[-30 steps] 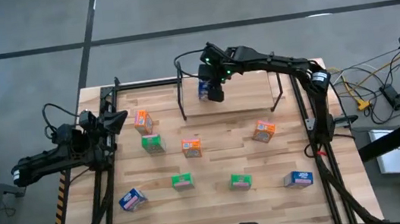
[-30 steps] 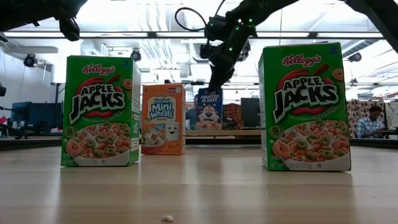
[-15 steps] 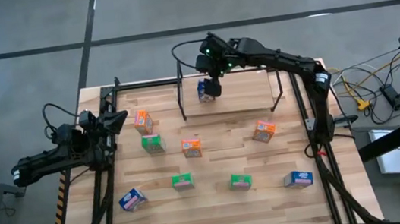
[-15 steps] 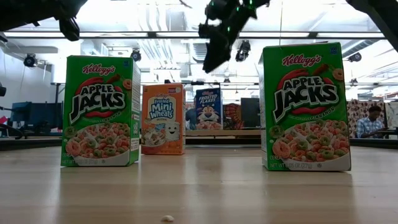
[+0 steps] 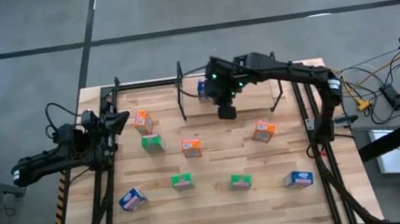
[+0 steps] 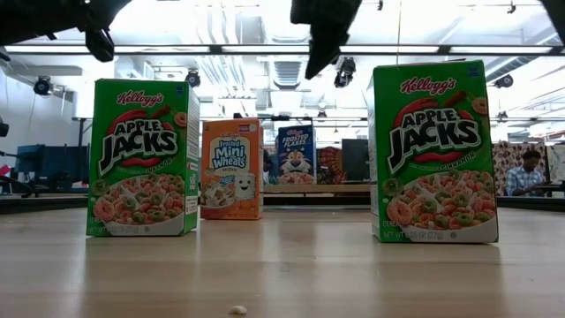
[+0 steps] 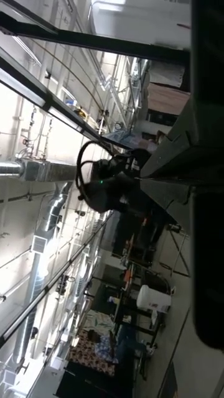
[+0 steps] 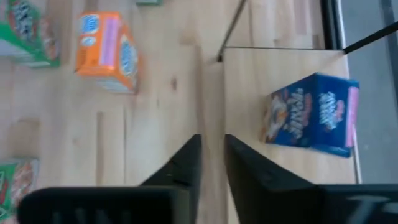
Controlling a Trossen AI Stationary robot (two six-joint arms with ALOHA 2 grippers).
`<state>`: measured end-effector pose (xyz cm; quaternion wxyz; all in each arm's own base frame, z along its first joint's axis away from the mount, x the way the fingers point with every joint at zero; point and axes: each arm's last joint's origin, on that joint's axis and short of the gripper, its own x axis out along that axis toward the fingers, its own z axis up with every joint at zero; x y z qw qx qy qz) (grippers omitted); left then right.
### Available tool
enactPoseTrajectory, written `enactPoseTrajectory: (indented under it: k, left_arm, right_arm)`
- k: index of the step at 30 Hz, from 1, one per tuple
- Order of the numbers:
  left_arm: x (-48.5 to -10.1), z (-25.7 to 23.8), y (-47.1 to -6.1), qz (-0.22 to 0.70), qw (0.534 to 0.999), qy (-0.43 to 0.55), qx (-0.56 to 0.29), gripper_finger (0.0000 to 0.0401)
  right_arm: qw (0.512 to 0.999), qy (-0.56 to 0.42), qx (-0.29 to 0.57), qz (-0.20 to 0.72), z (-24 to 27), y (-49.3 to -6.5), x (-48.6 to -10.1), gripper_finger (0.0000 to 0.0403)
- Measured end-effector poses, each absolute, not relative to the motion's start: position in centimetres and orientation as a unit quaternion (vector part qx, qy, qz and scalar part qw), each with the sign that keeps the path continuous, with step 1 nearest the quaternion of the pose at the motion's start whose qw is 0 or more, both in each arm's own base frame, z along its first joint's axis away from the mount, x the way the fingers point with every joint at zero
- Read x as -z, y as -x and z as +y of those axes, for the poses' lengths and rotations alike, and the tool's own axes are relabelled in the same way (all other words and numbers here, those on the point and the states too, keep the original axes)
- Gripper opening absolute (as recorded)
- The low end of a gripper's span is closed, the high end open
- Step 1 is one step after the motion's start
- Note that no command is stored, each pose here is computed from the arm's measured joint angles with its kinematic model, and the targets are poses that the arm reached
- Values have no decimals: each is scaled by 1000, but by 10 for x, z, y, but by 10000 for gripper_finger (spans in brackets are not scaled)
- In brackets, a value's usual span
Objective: Stack cereal on shelf
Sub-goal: Put the top blue cereal box on the shelf
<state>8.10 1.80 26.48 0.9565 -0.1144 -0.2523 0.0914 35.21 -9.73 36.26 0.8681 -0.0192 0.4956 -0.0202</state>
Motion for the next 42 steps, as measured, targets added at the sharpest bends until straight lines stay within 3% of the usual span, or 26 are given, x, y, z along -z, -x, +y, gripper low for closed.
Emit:
enactPoseTrajectory:
  k: [4,18,26,29,42]
  left_arm:
    - [-265,18,-81,-252,957,115,-91,0]
    - [-262,19,-86,-233,962,90,-108,0]
    - [-274,19,-83,-295,946,77,-107,0]
    - [-274,19,-83,-296,947,73,-105,0]
    - [-275,19,-82,-299,946,56,-109,0]
  right_arm:
    - [886,20,26,462,-88,-338,-350,13]
    - [960,67,63,266,-84,-307,-282,13]
    - [955,-17,87,282,-81,-296,-234,13]
    - [949,-29,138,283,-83,-292,-224,13]
    - [927,5,245,285,-120,-291,-206,13]
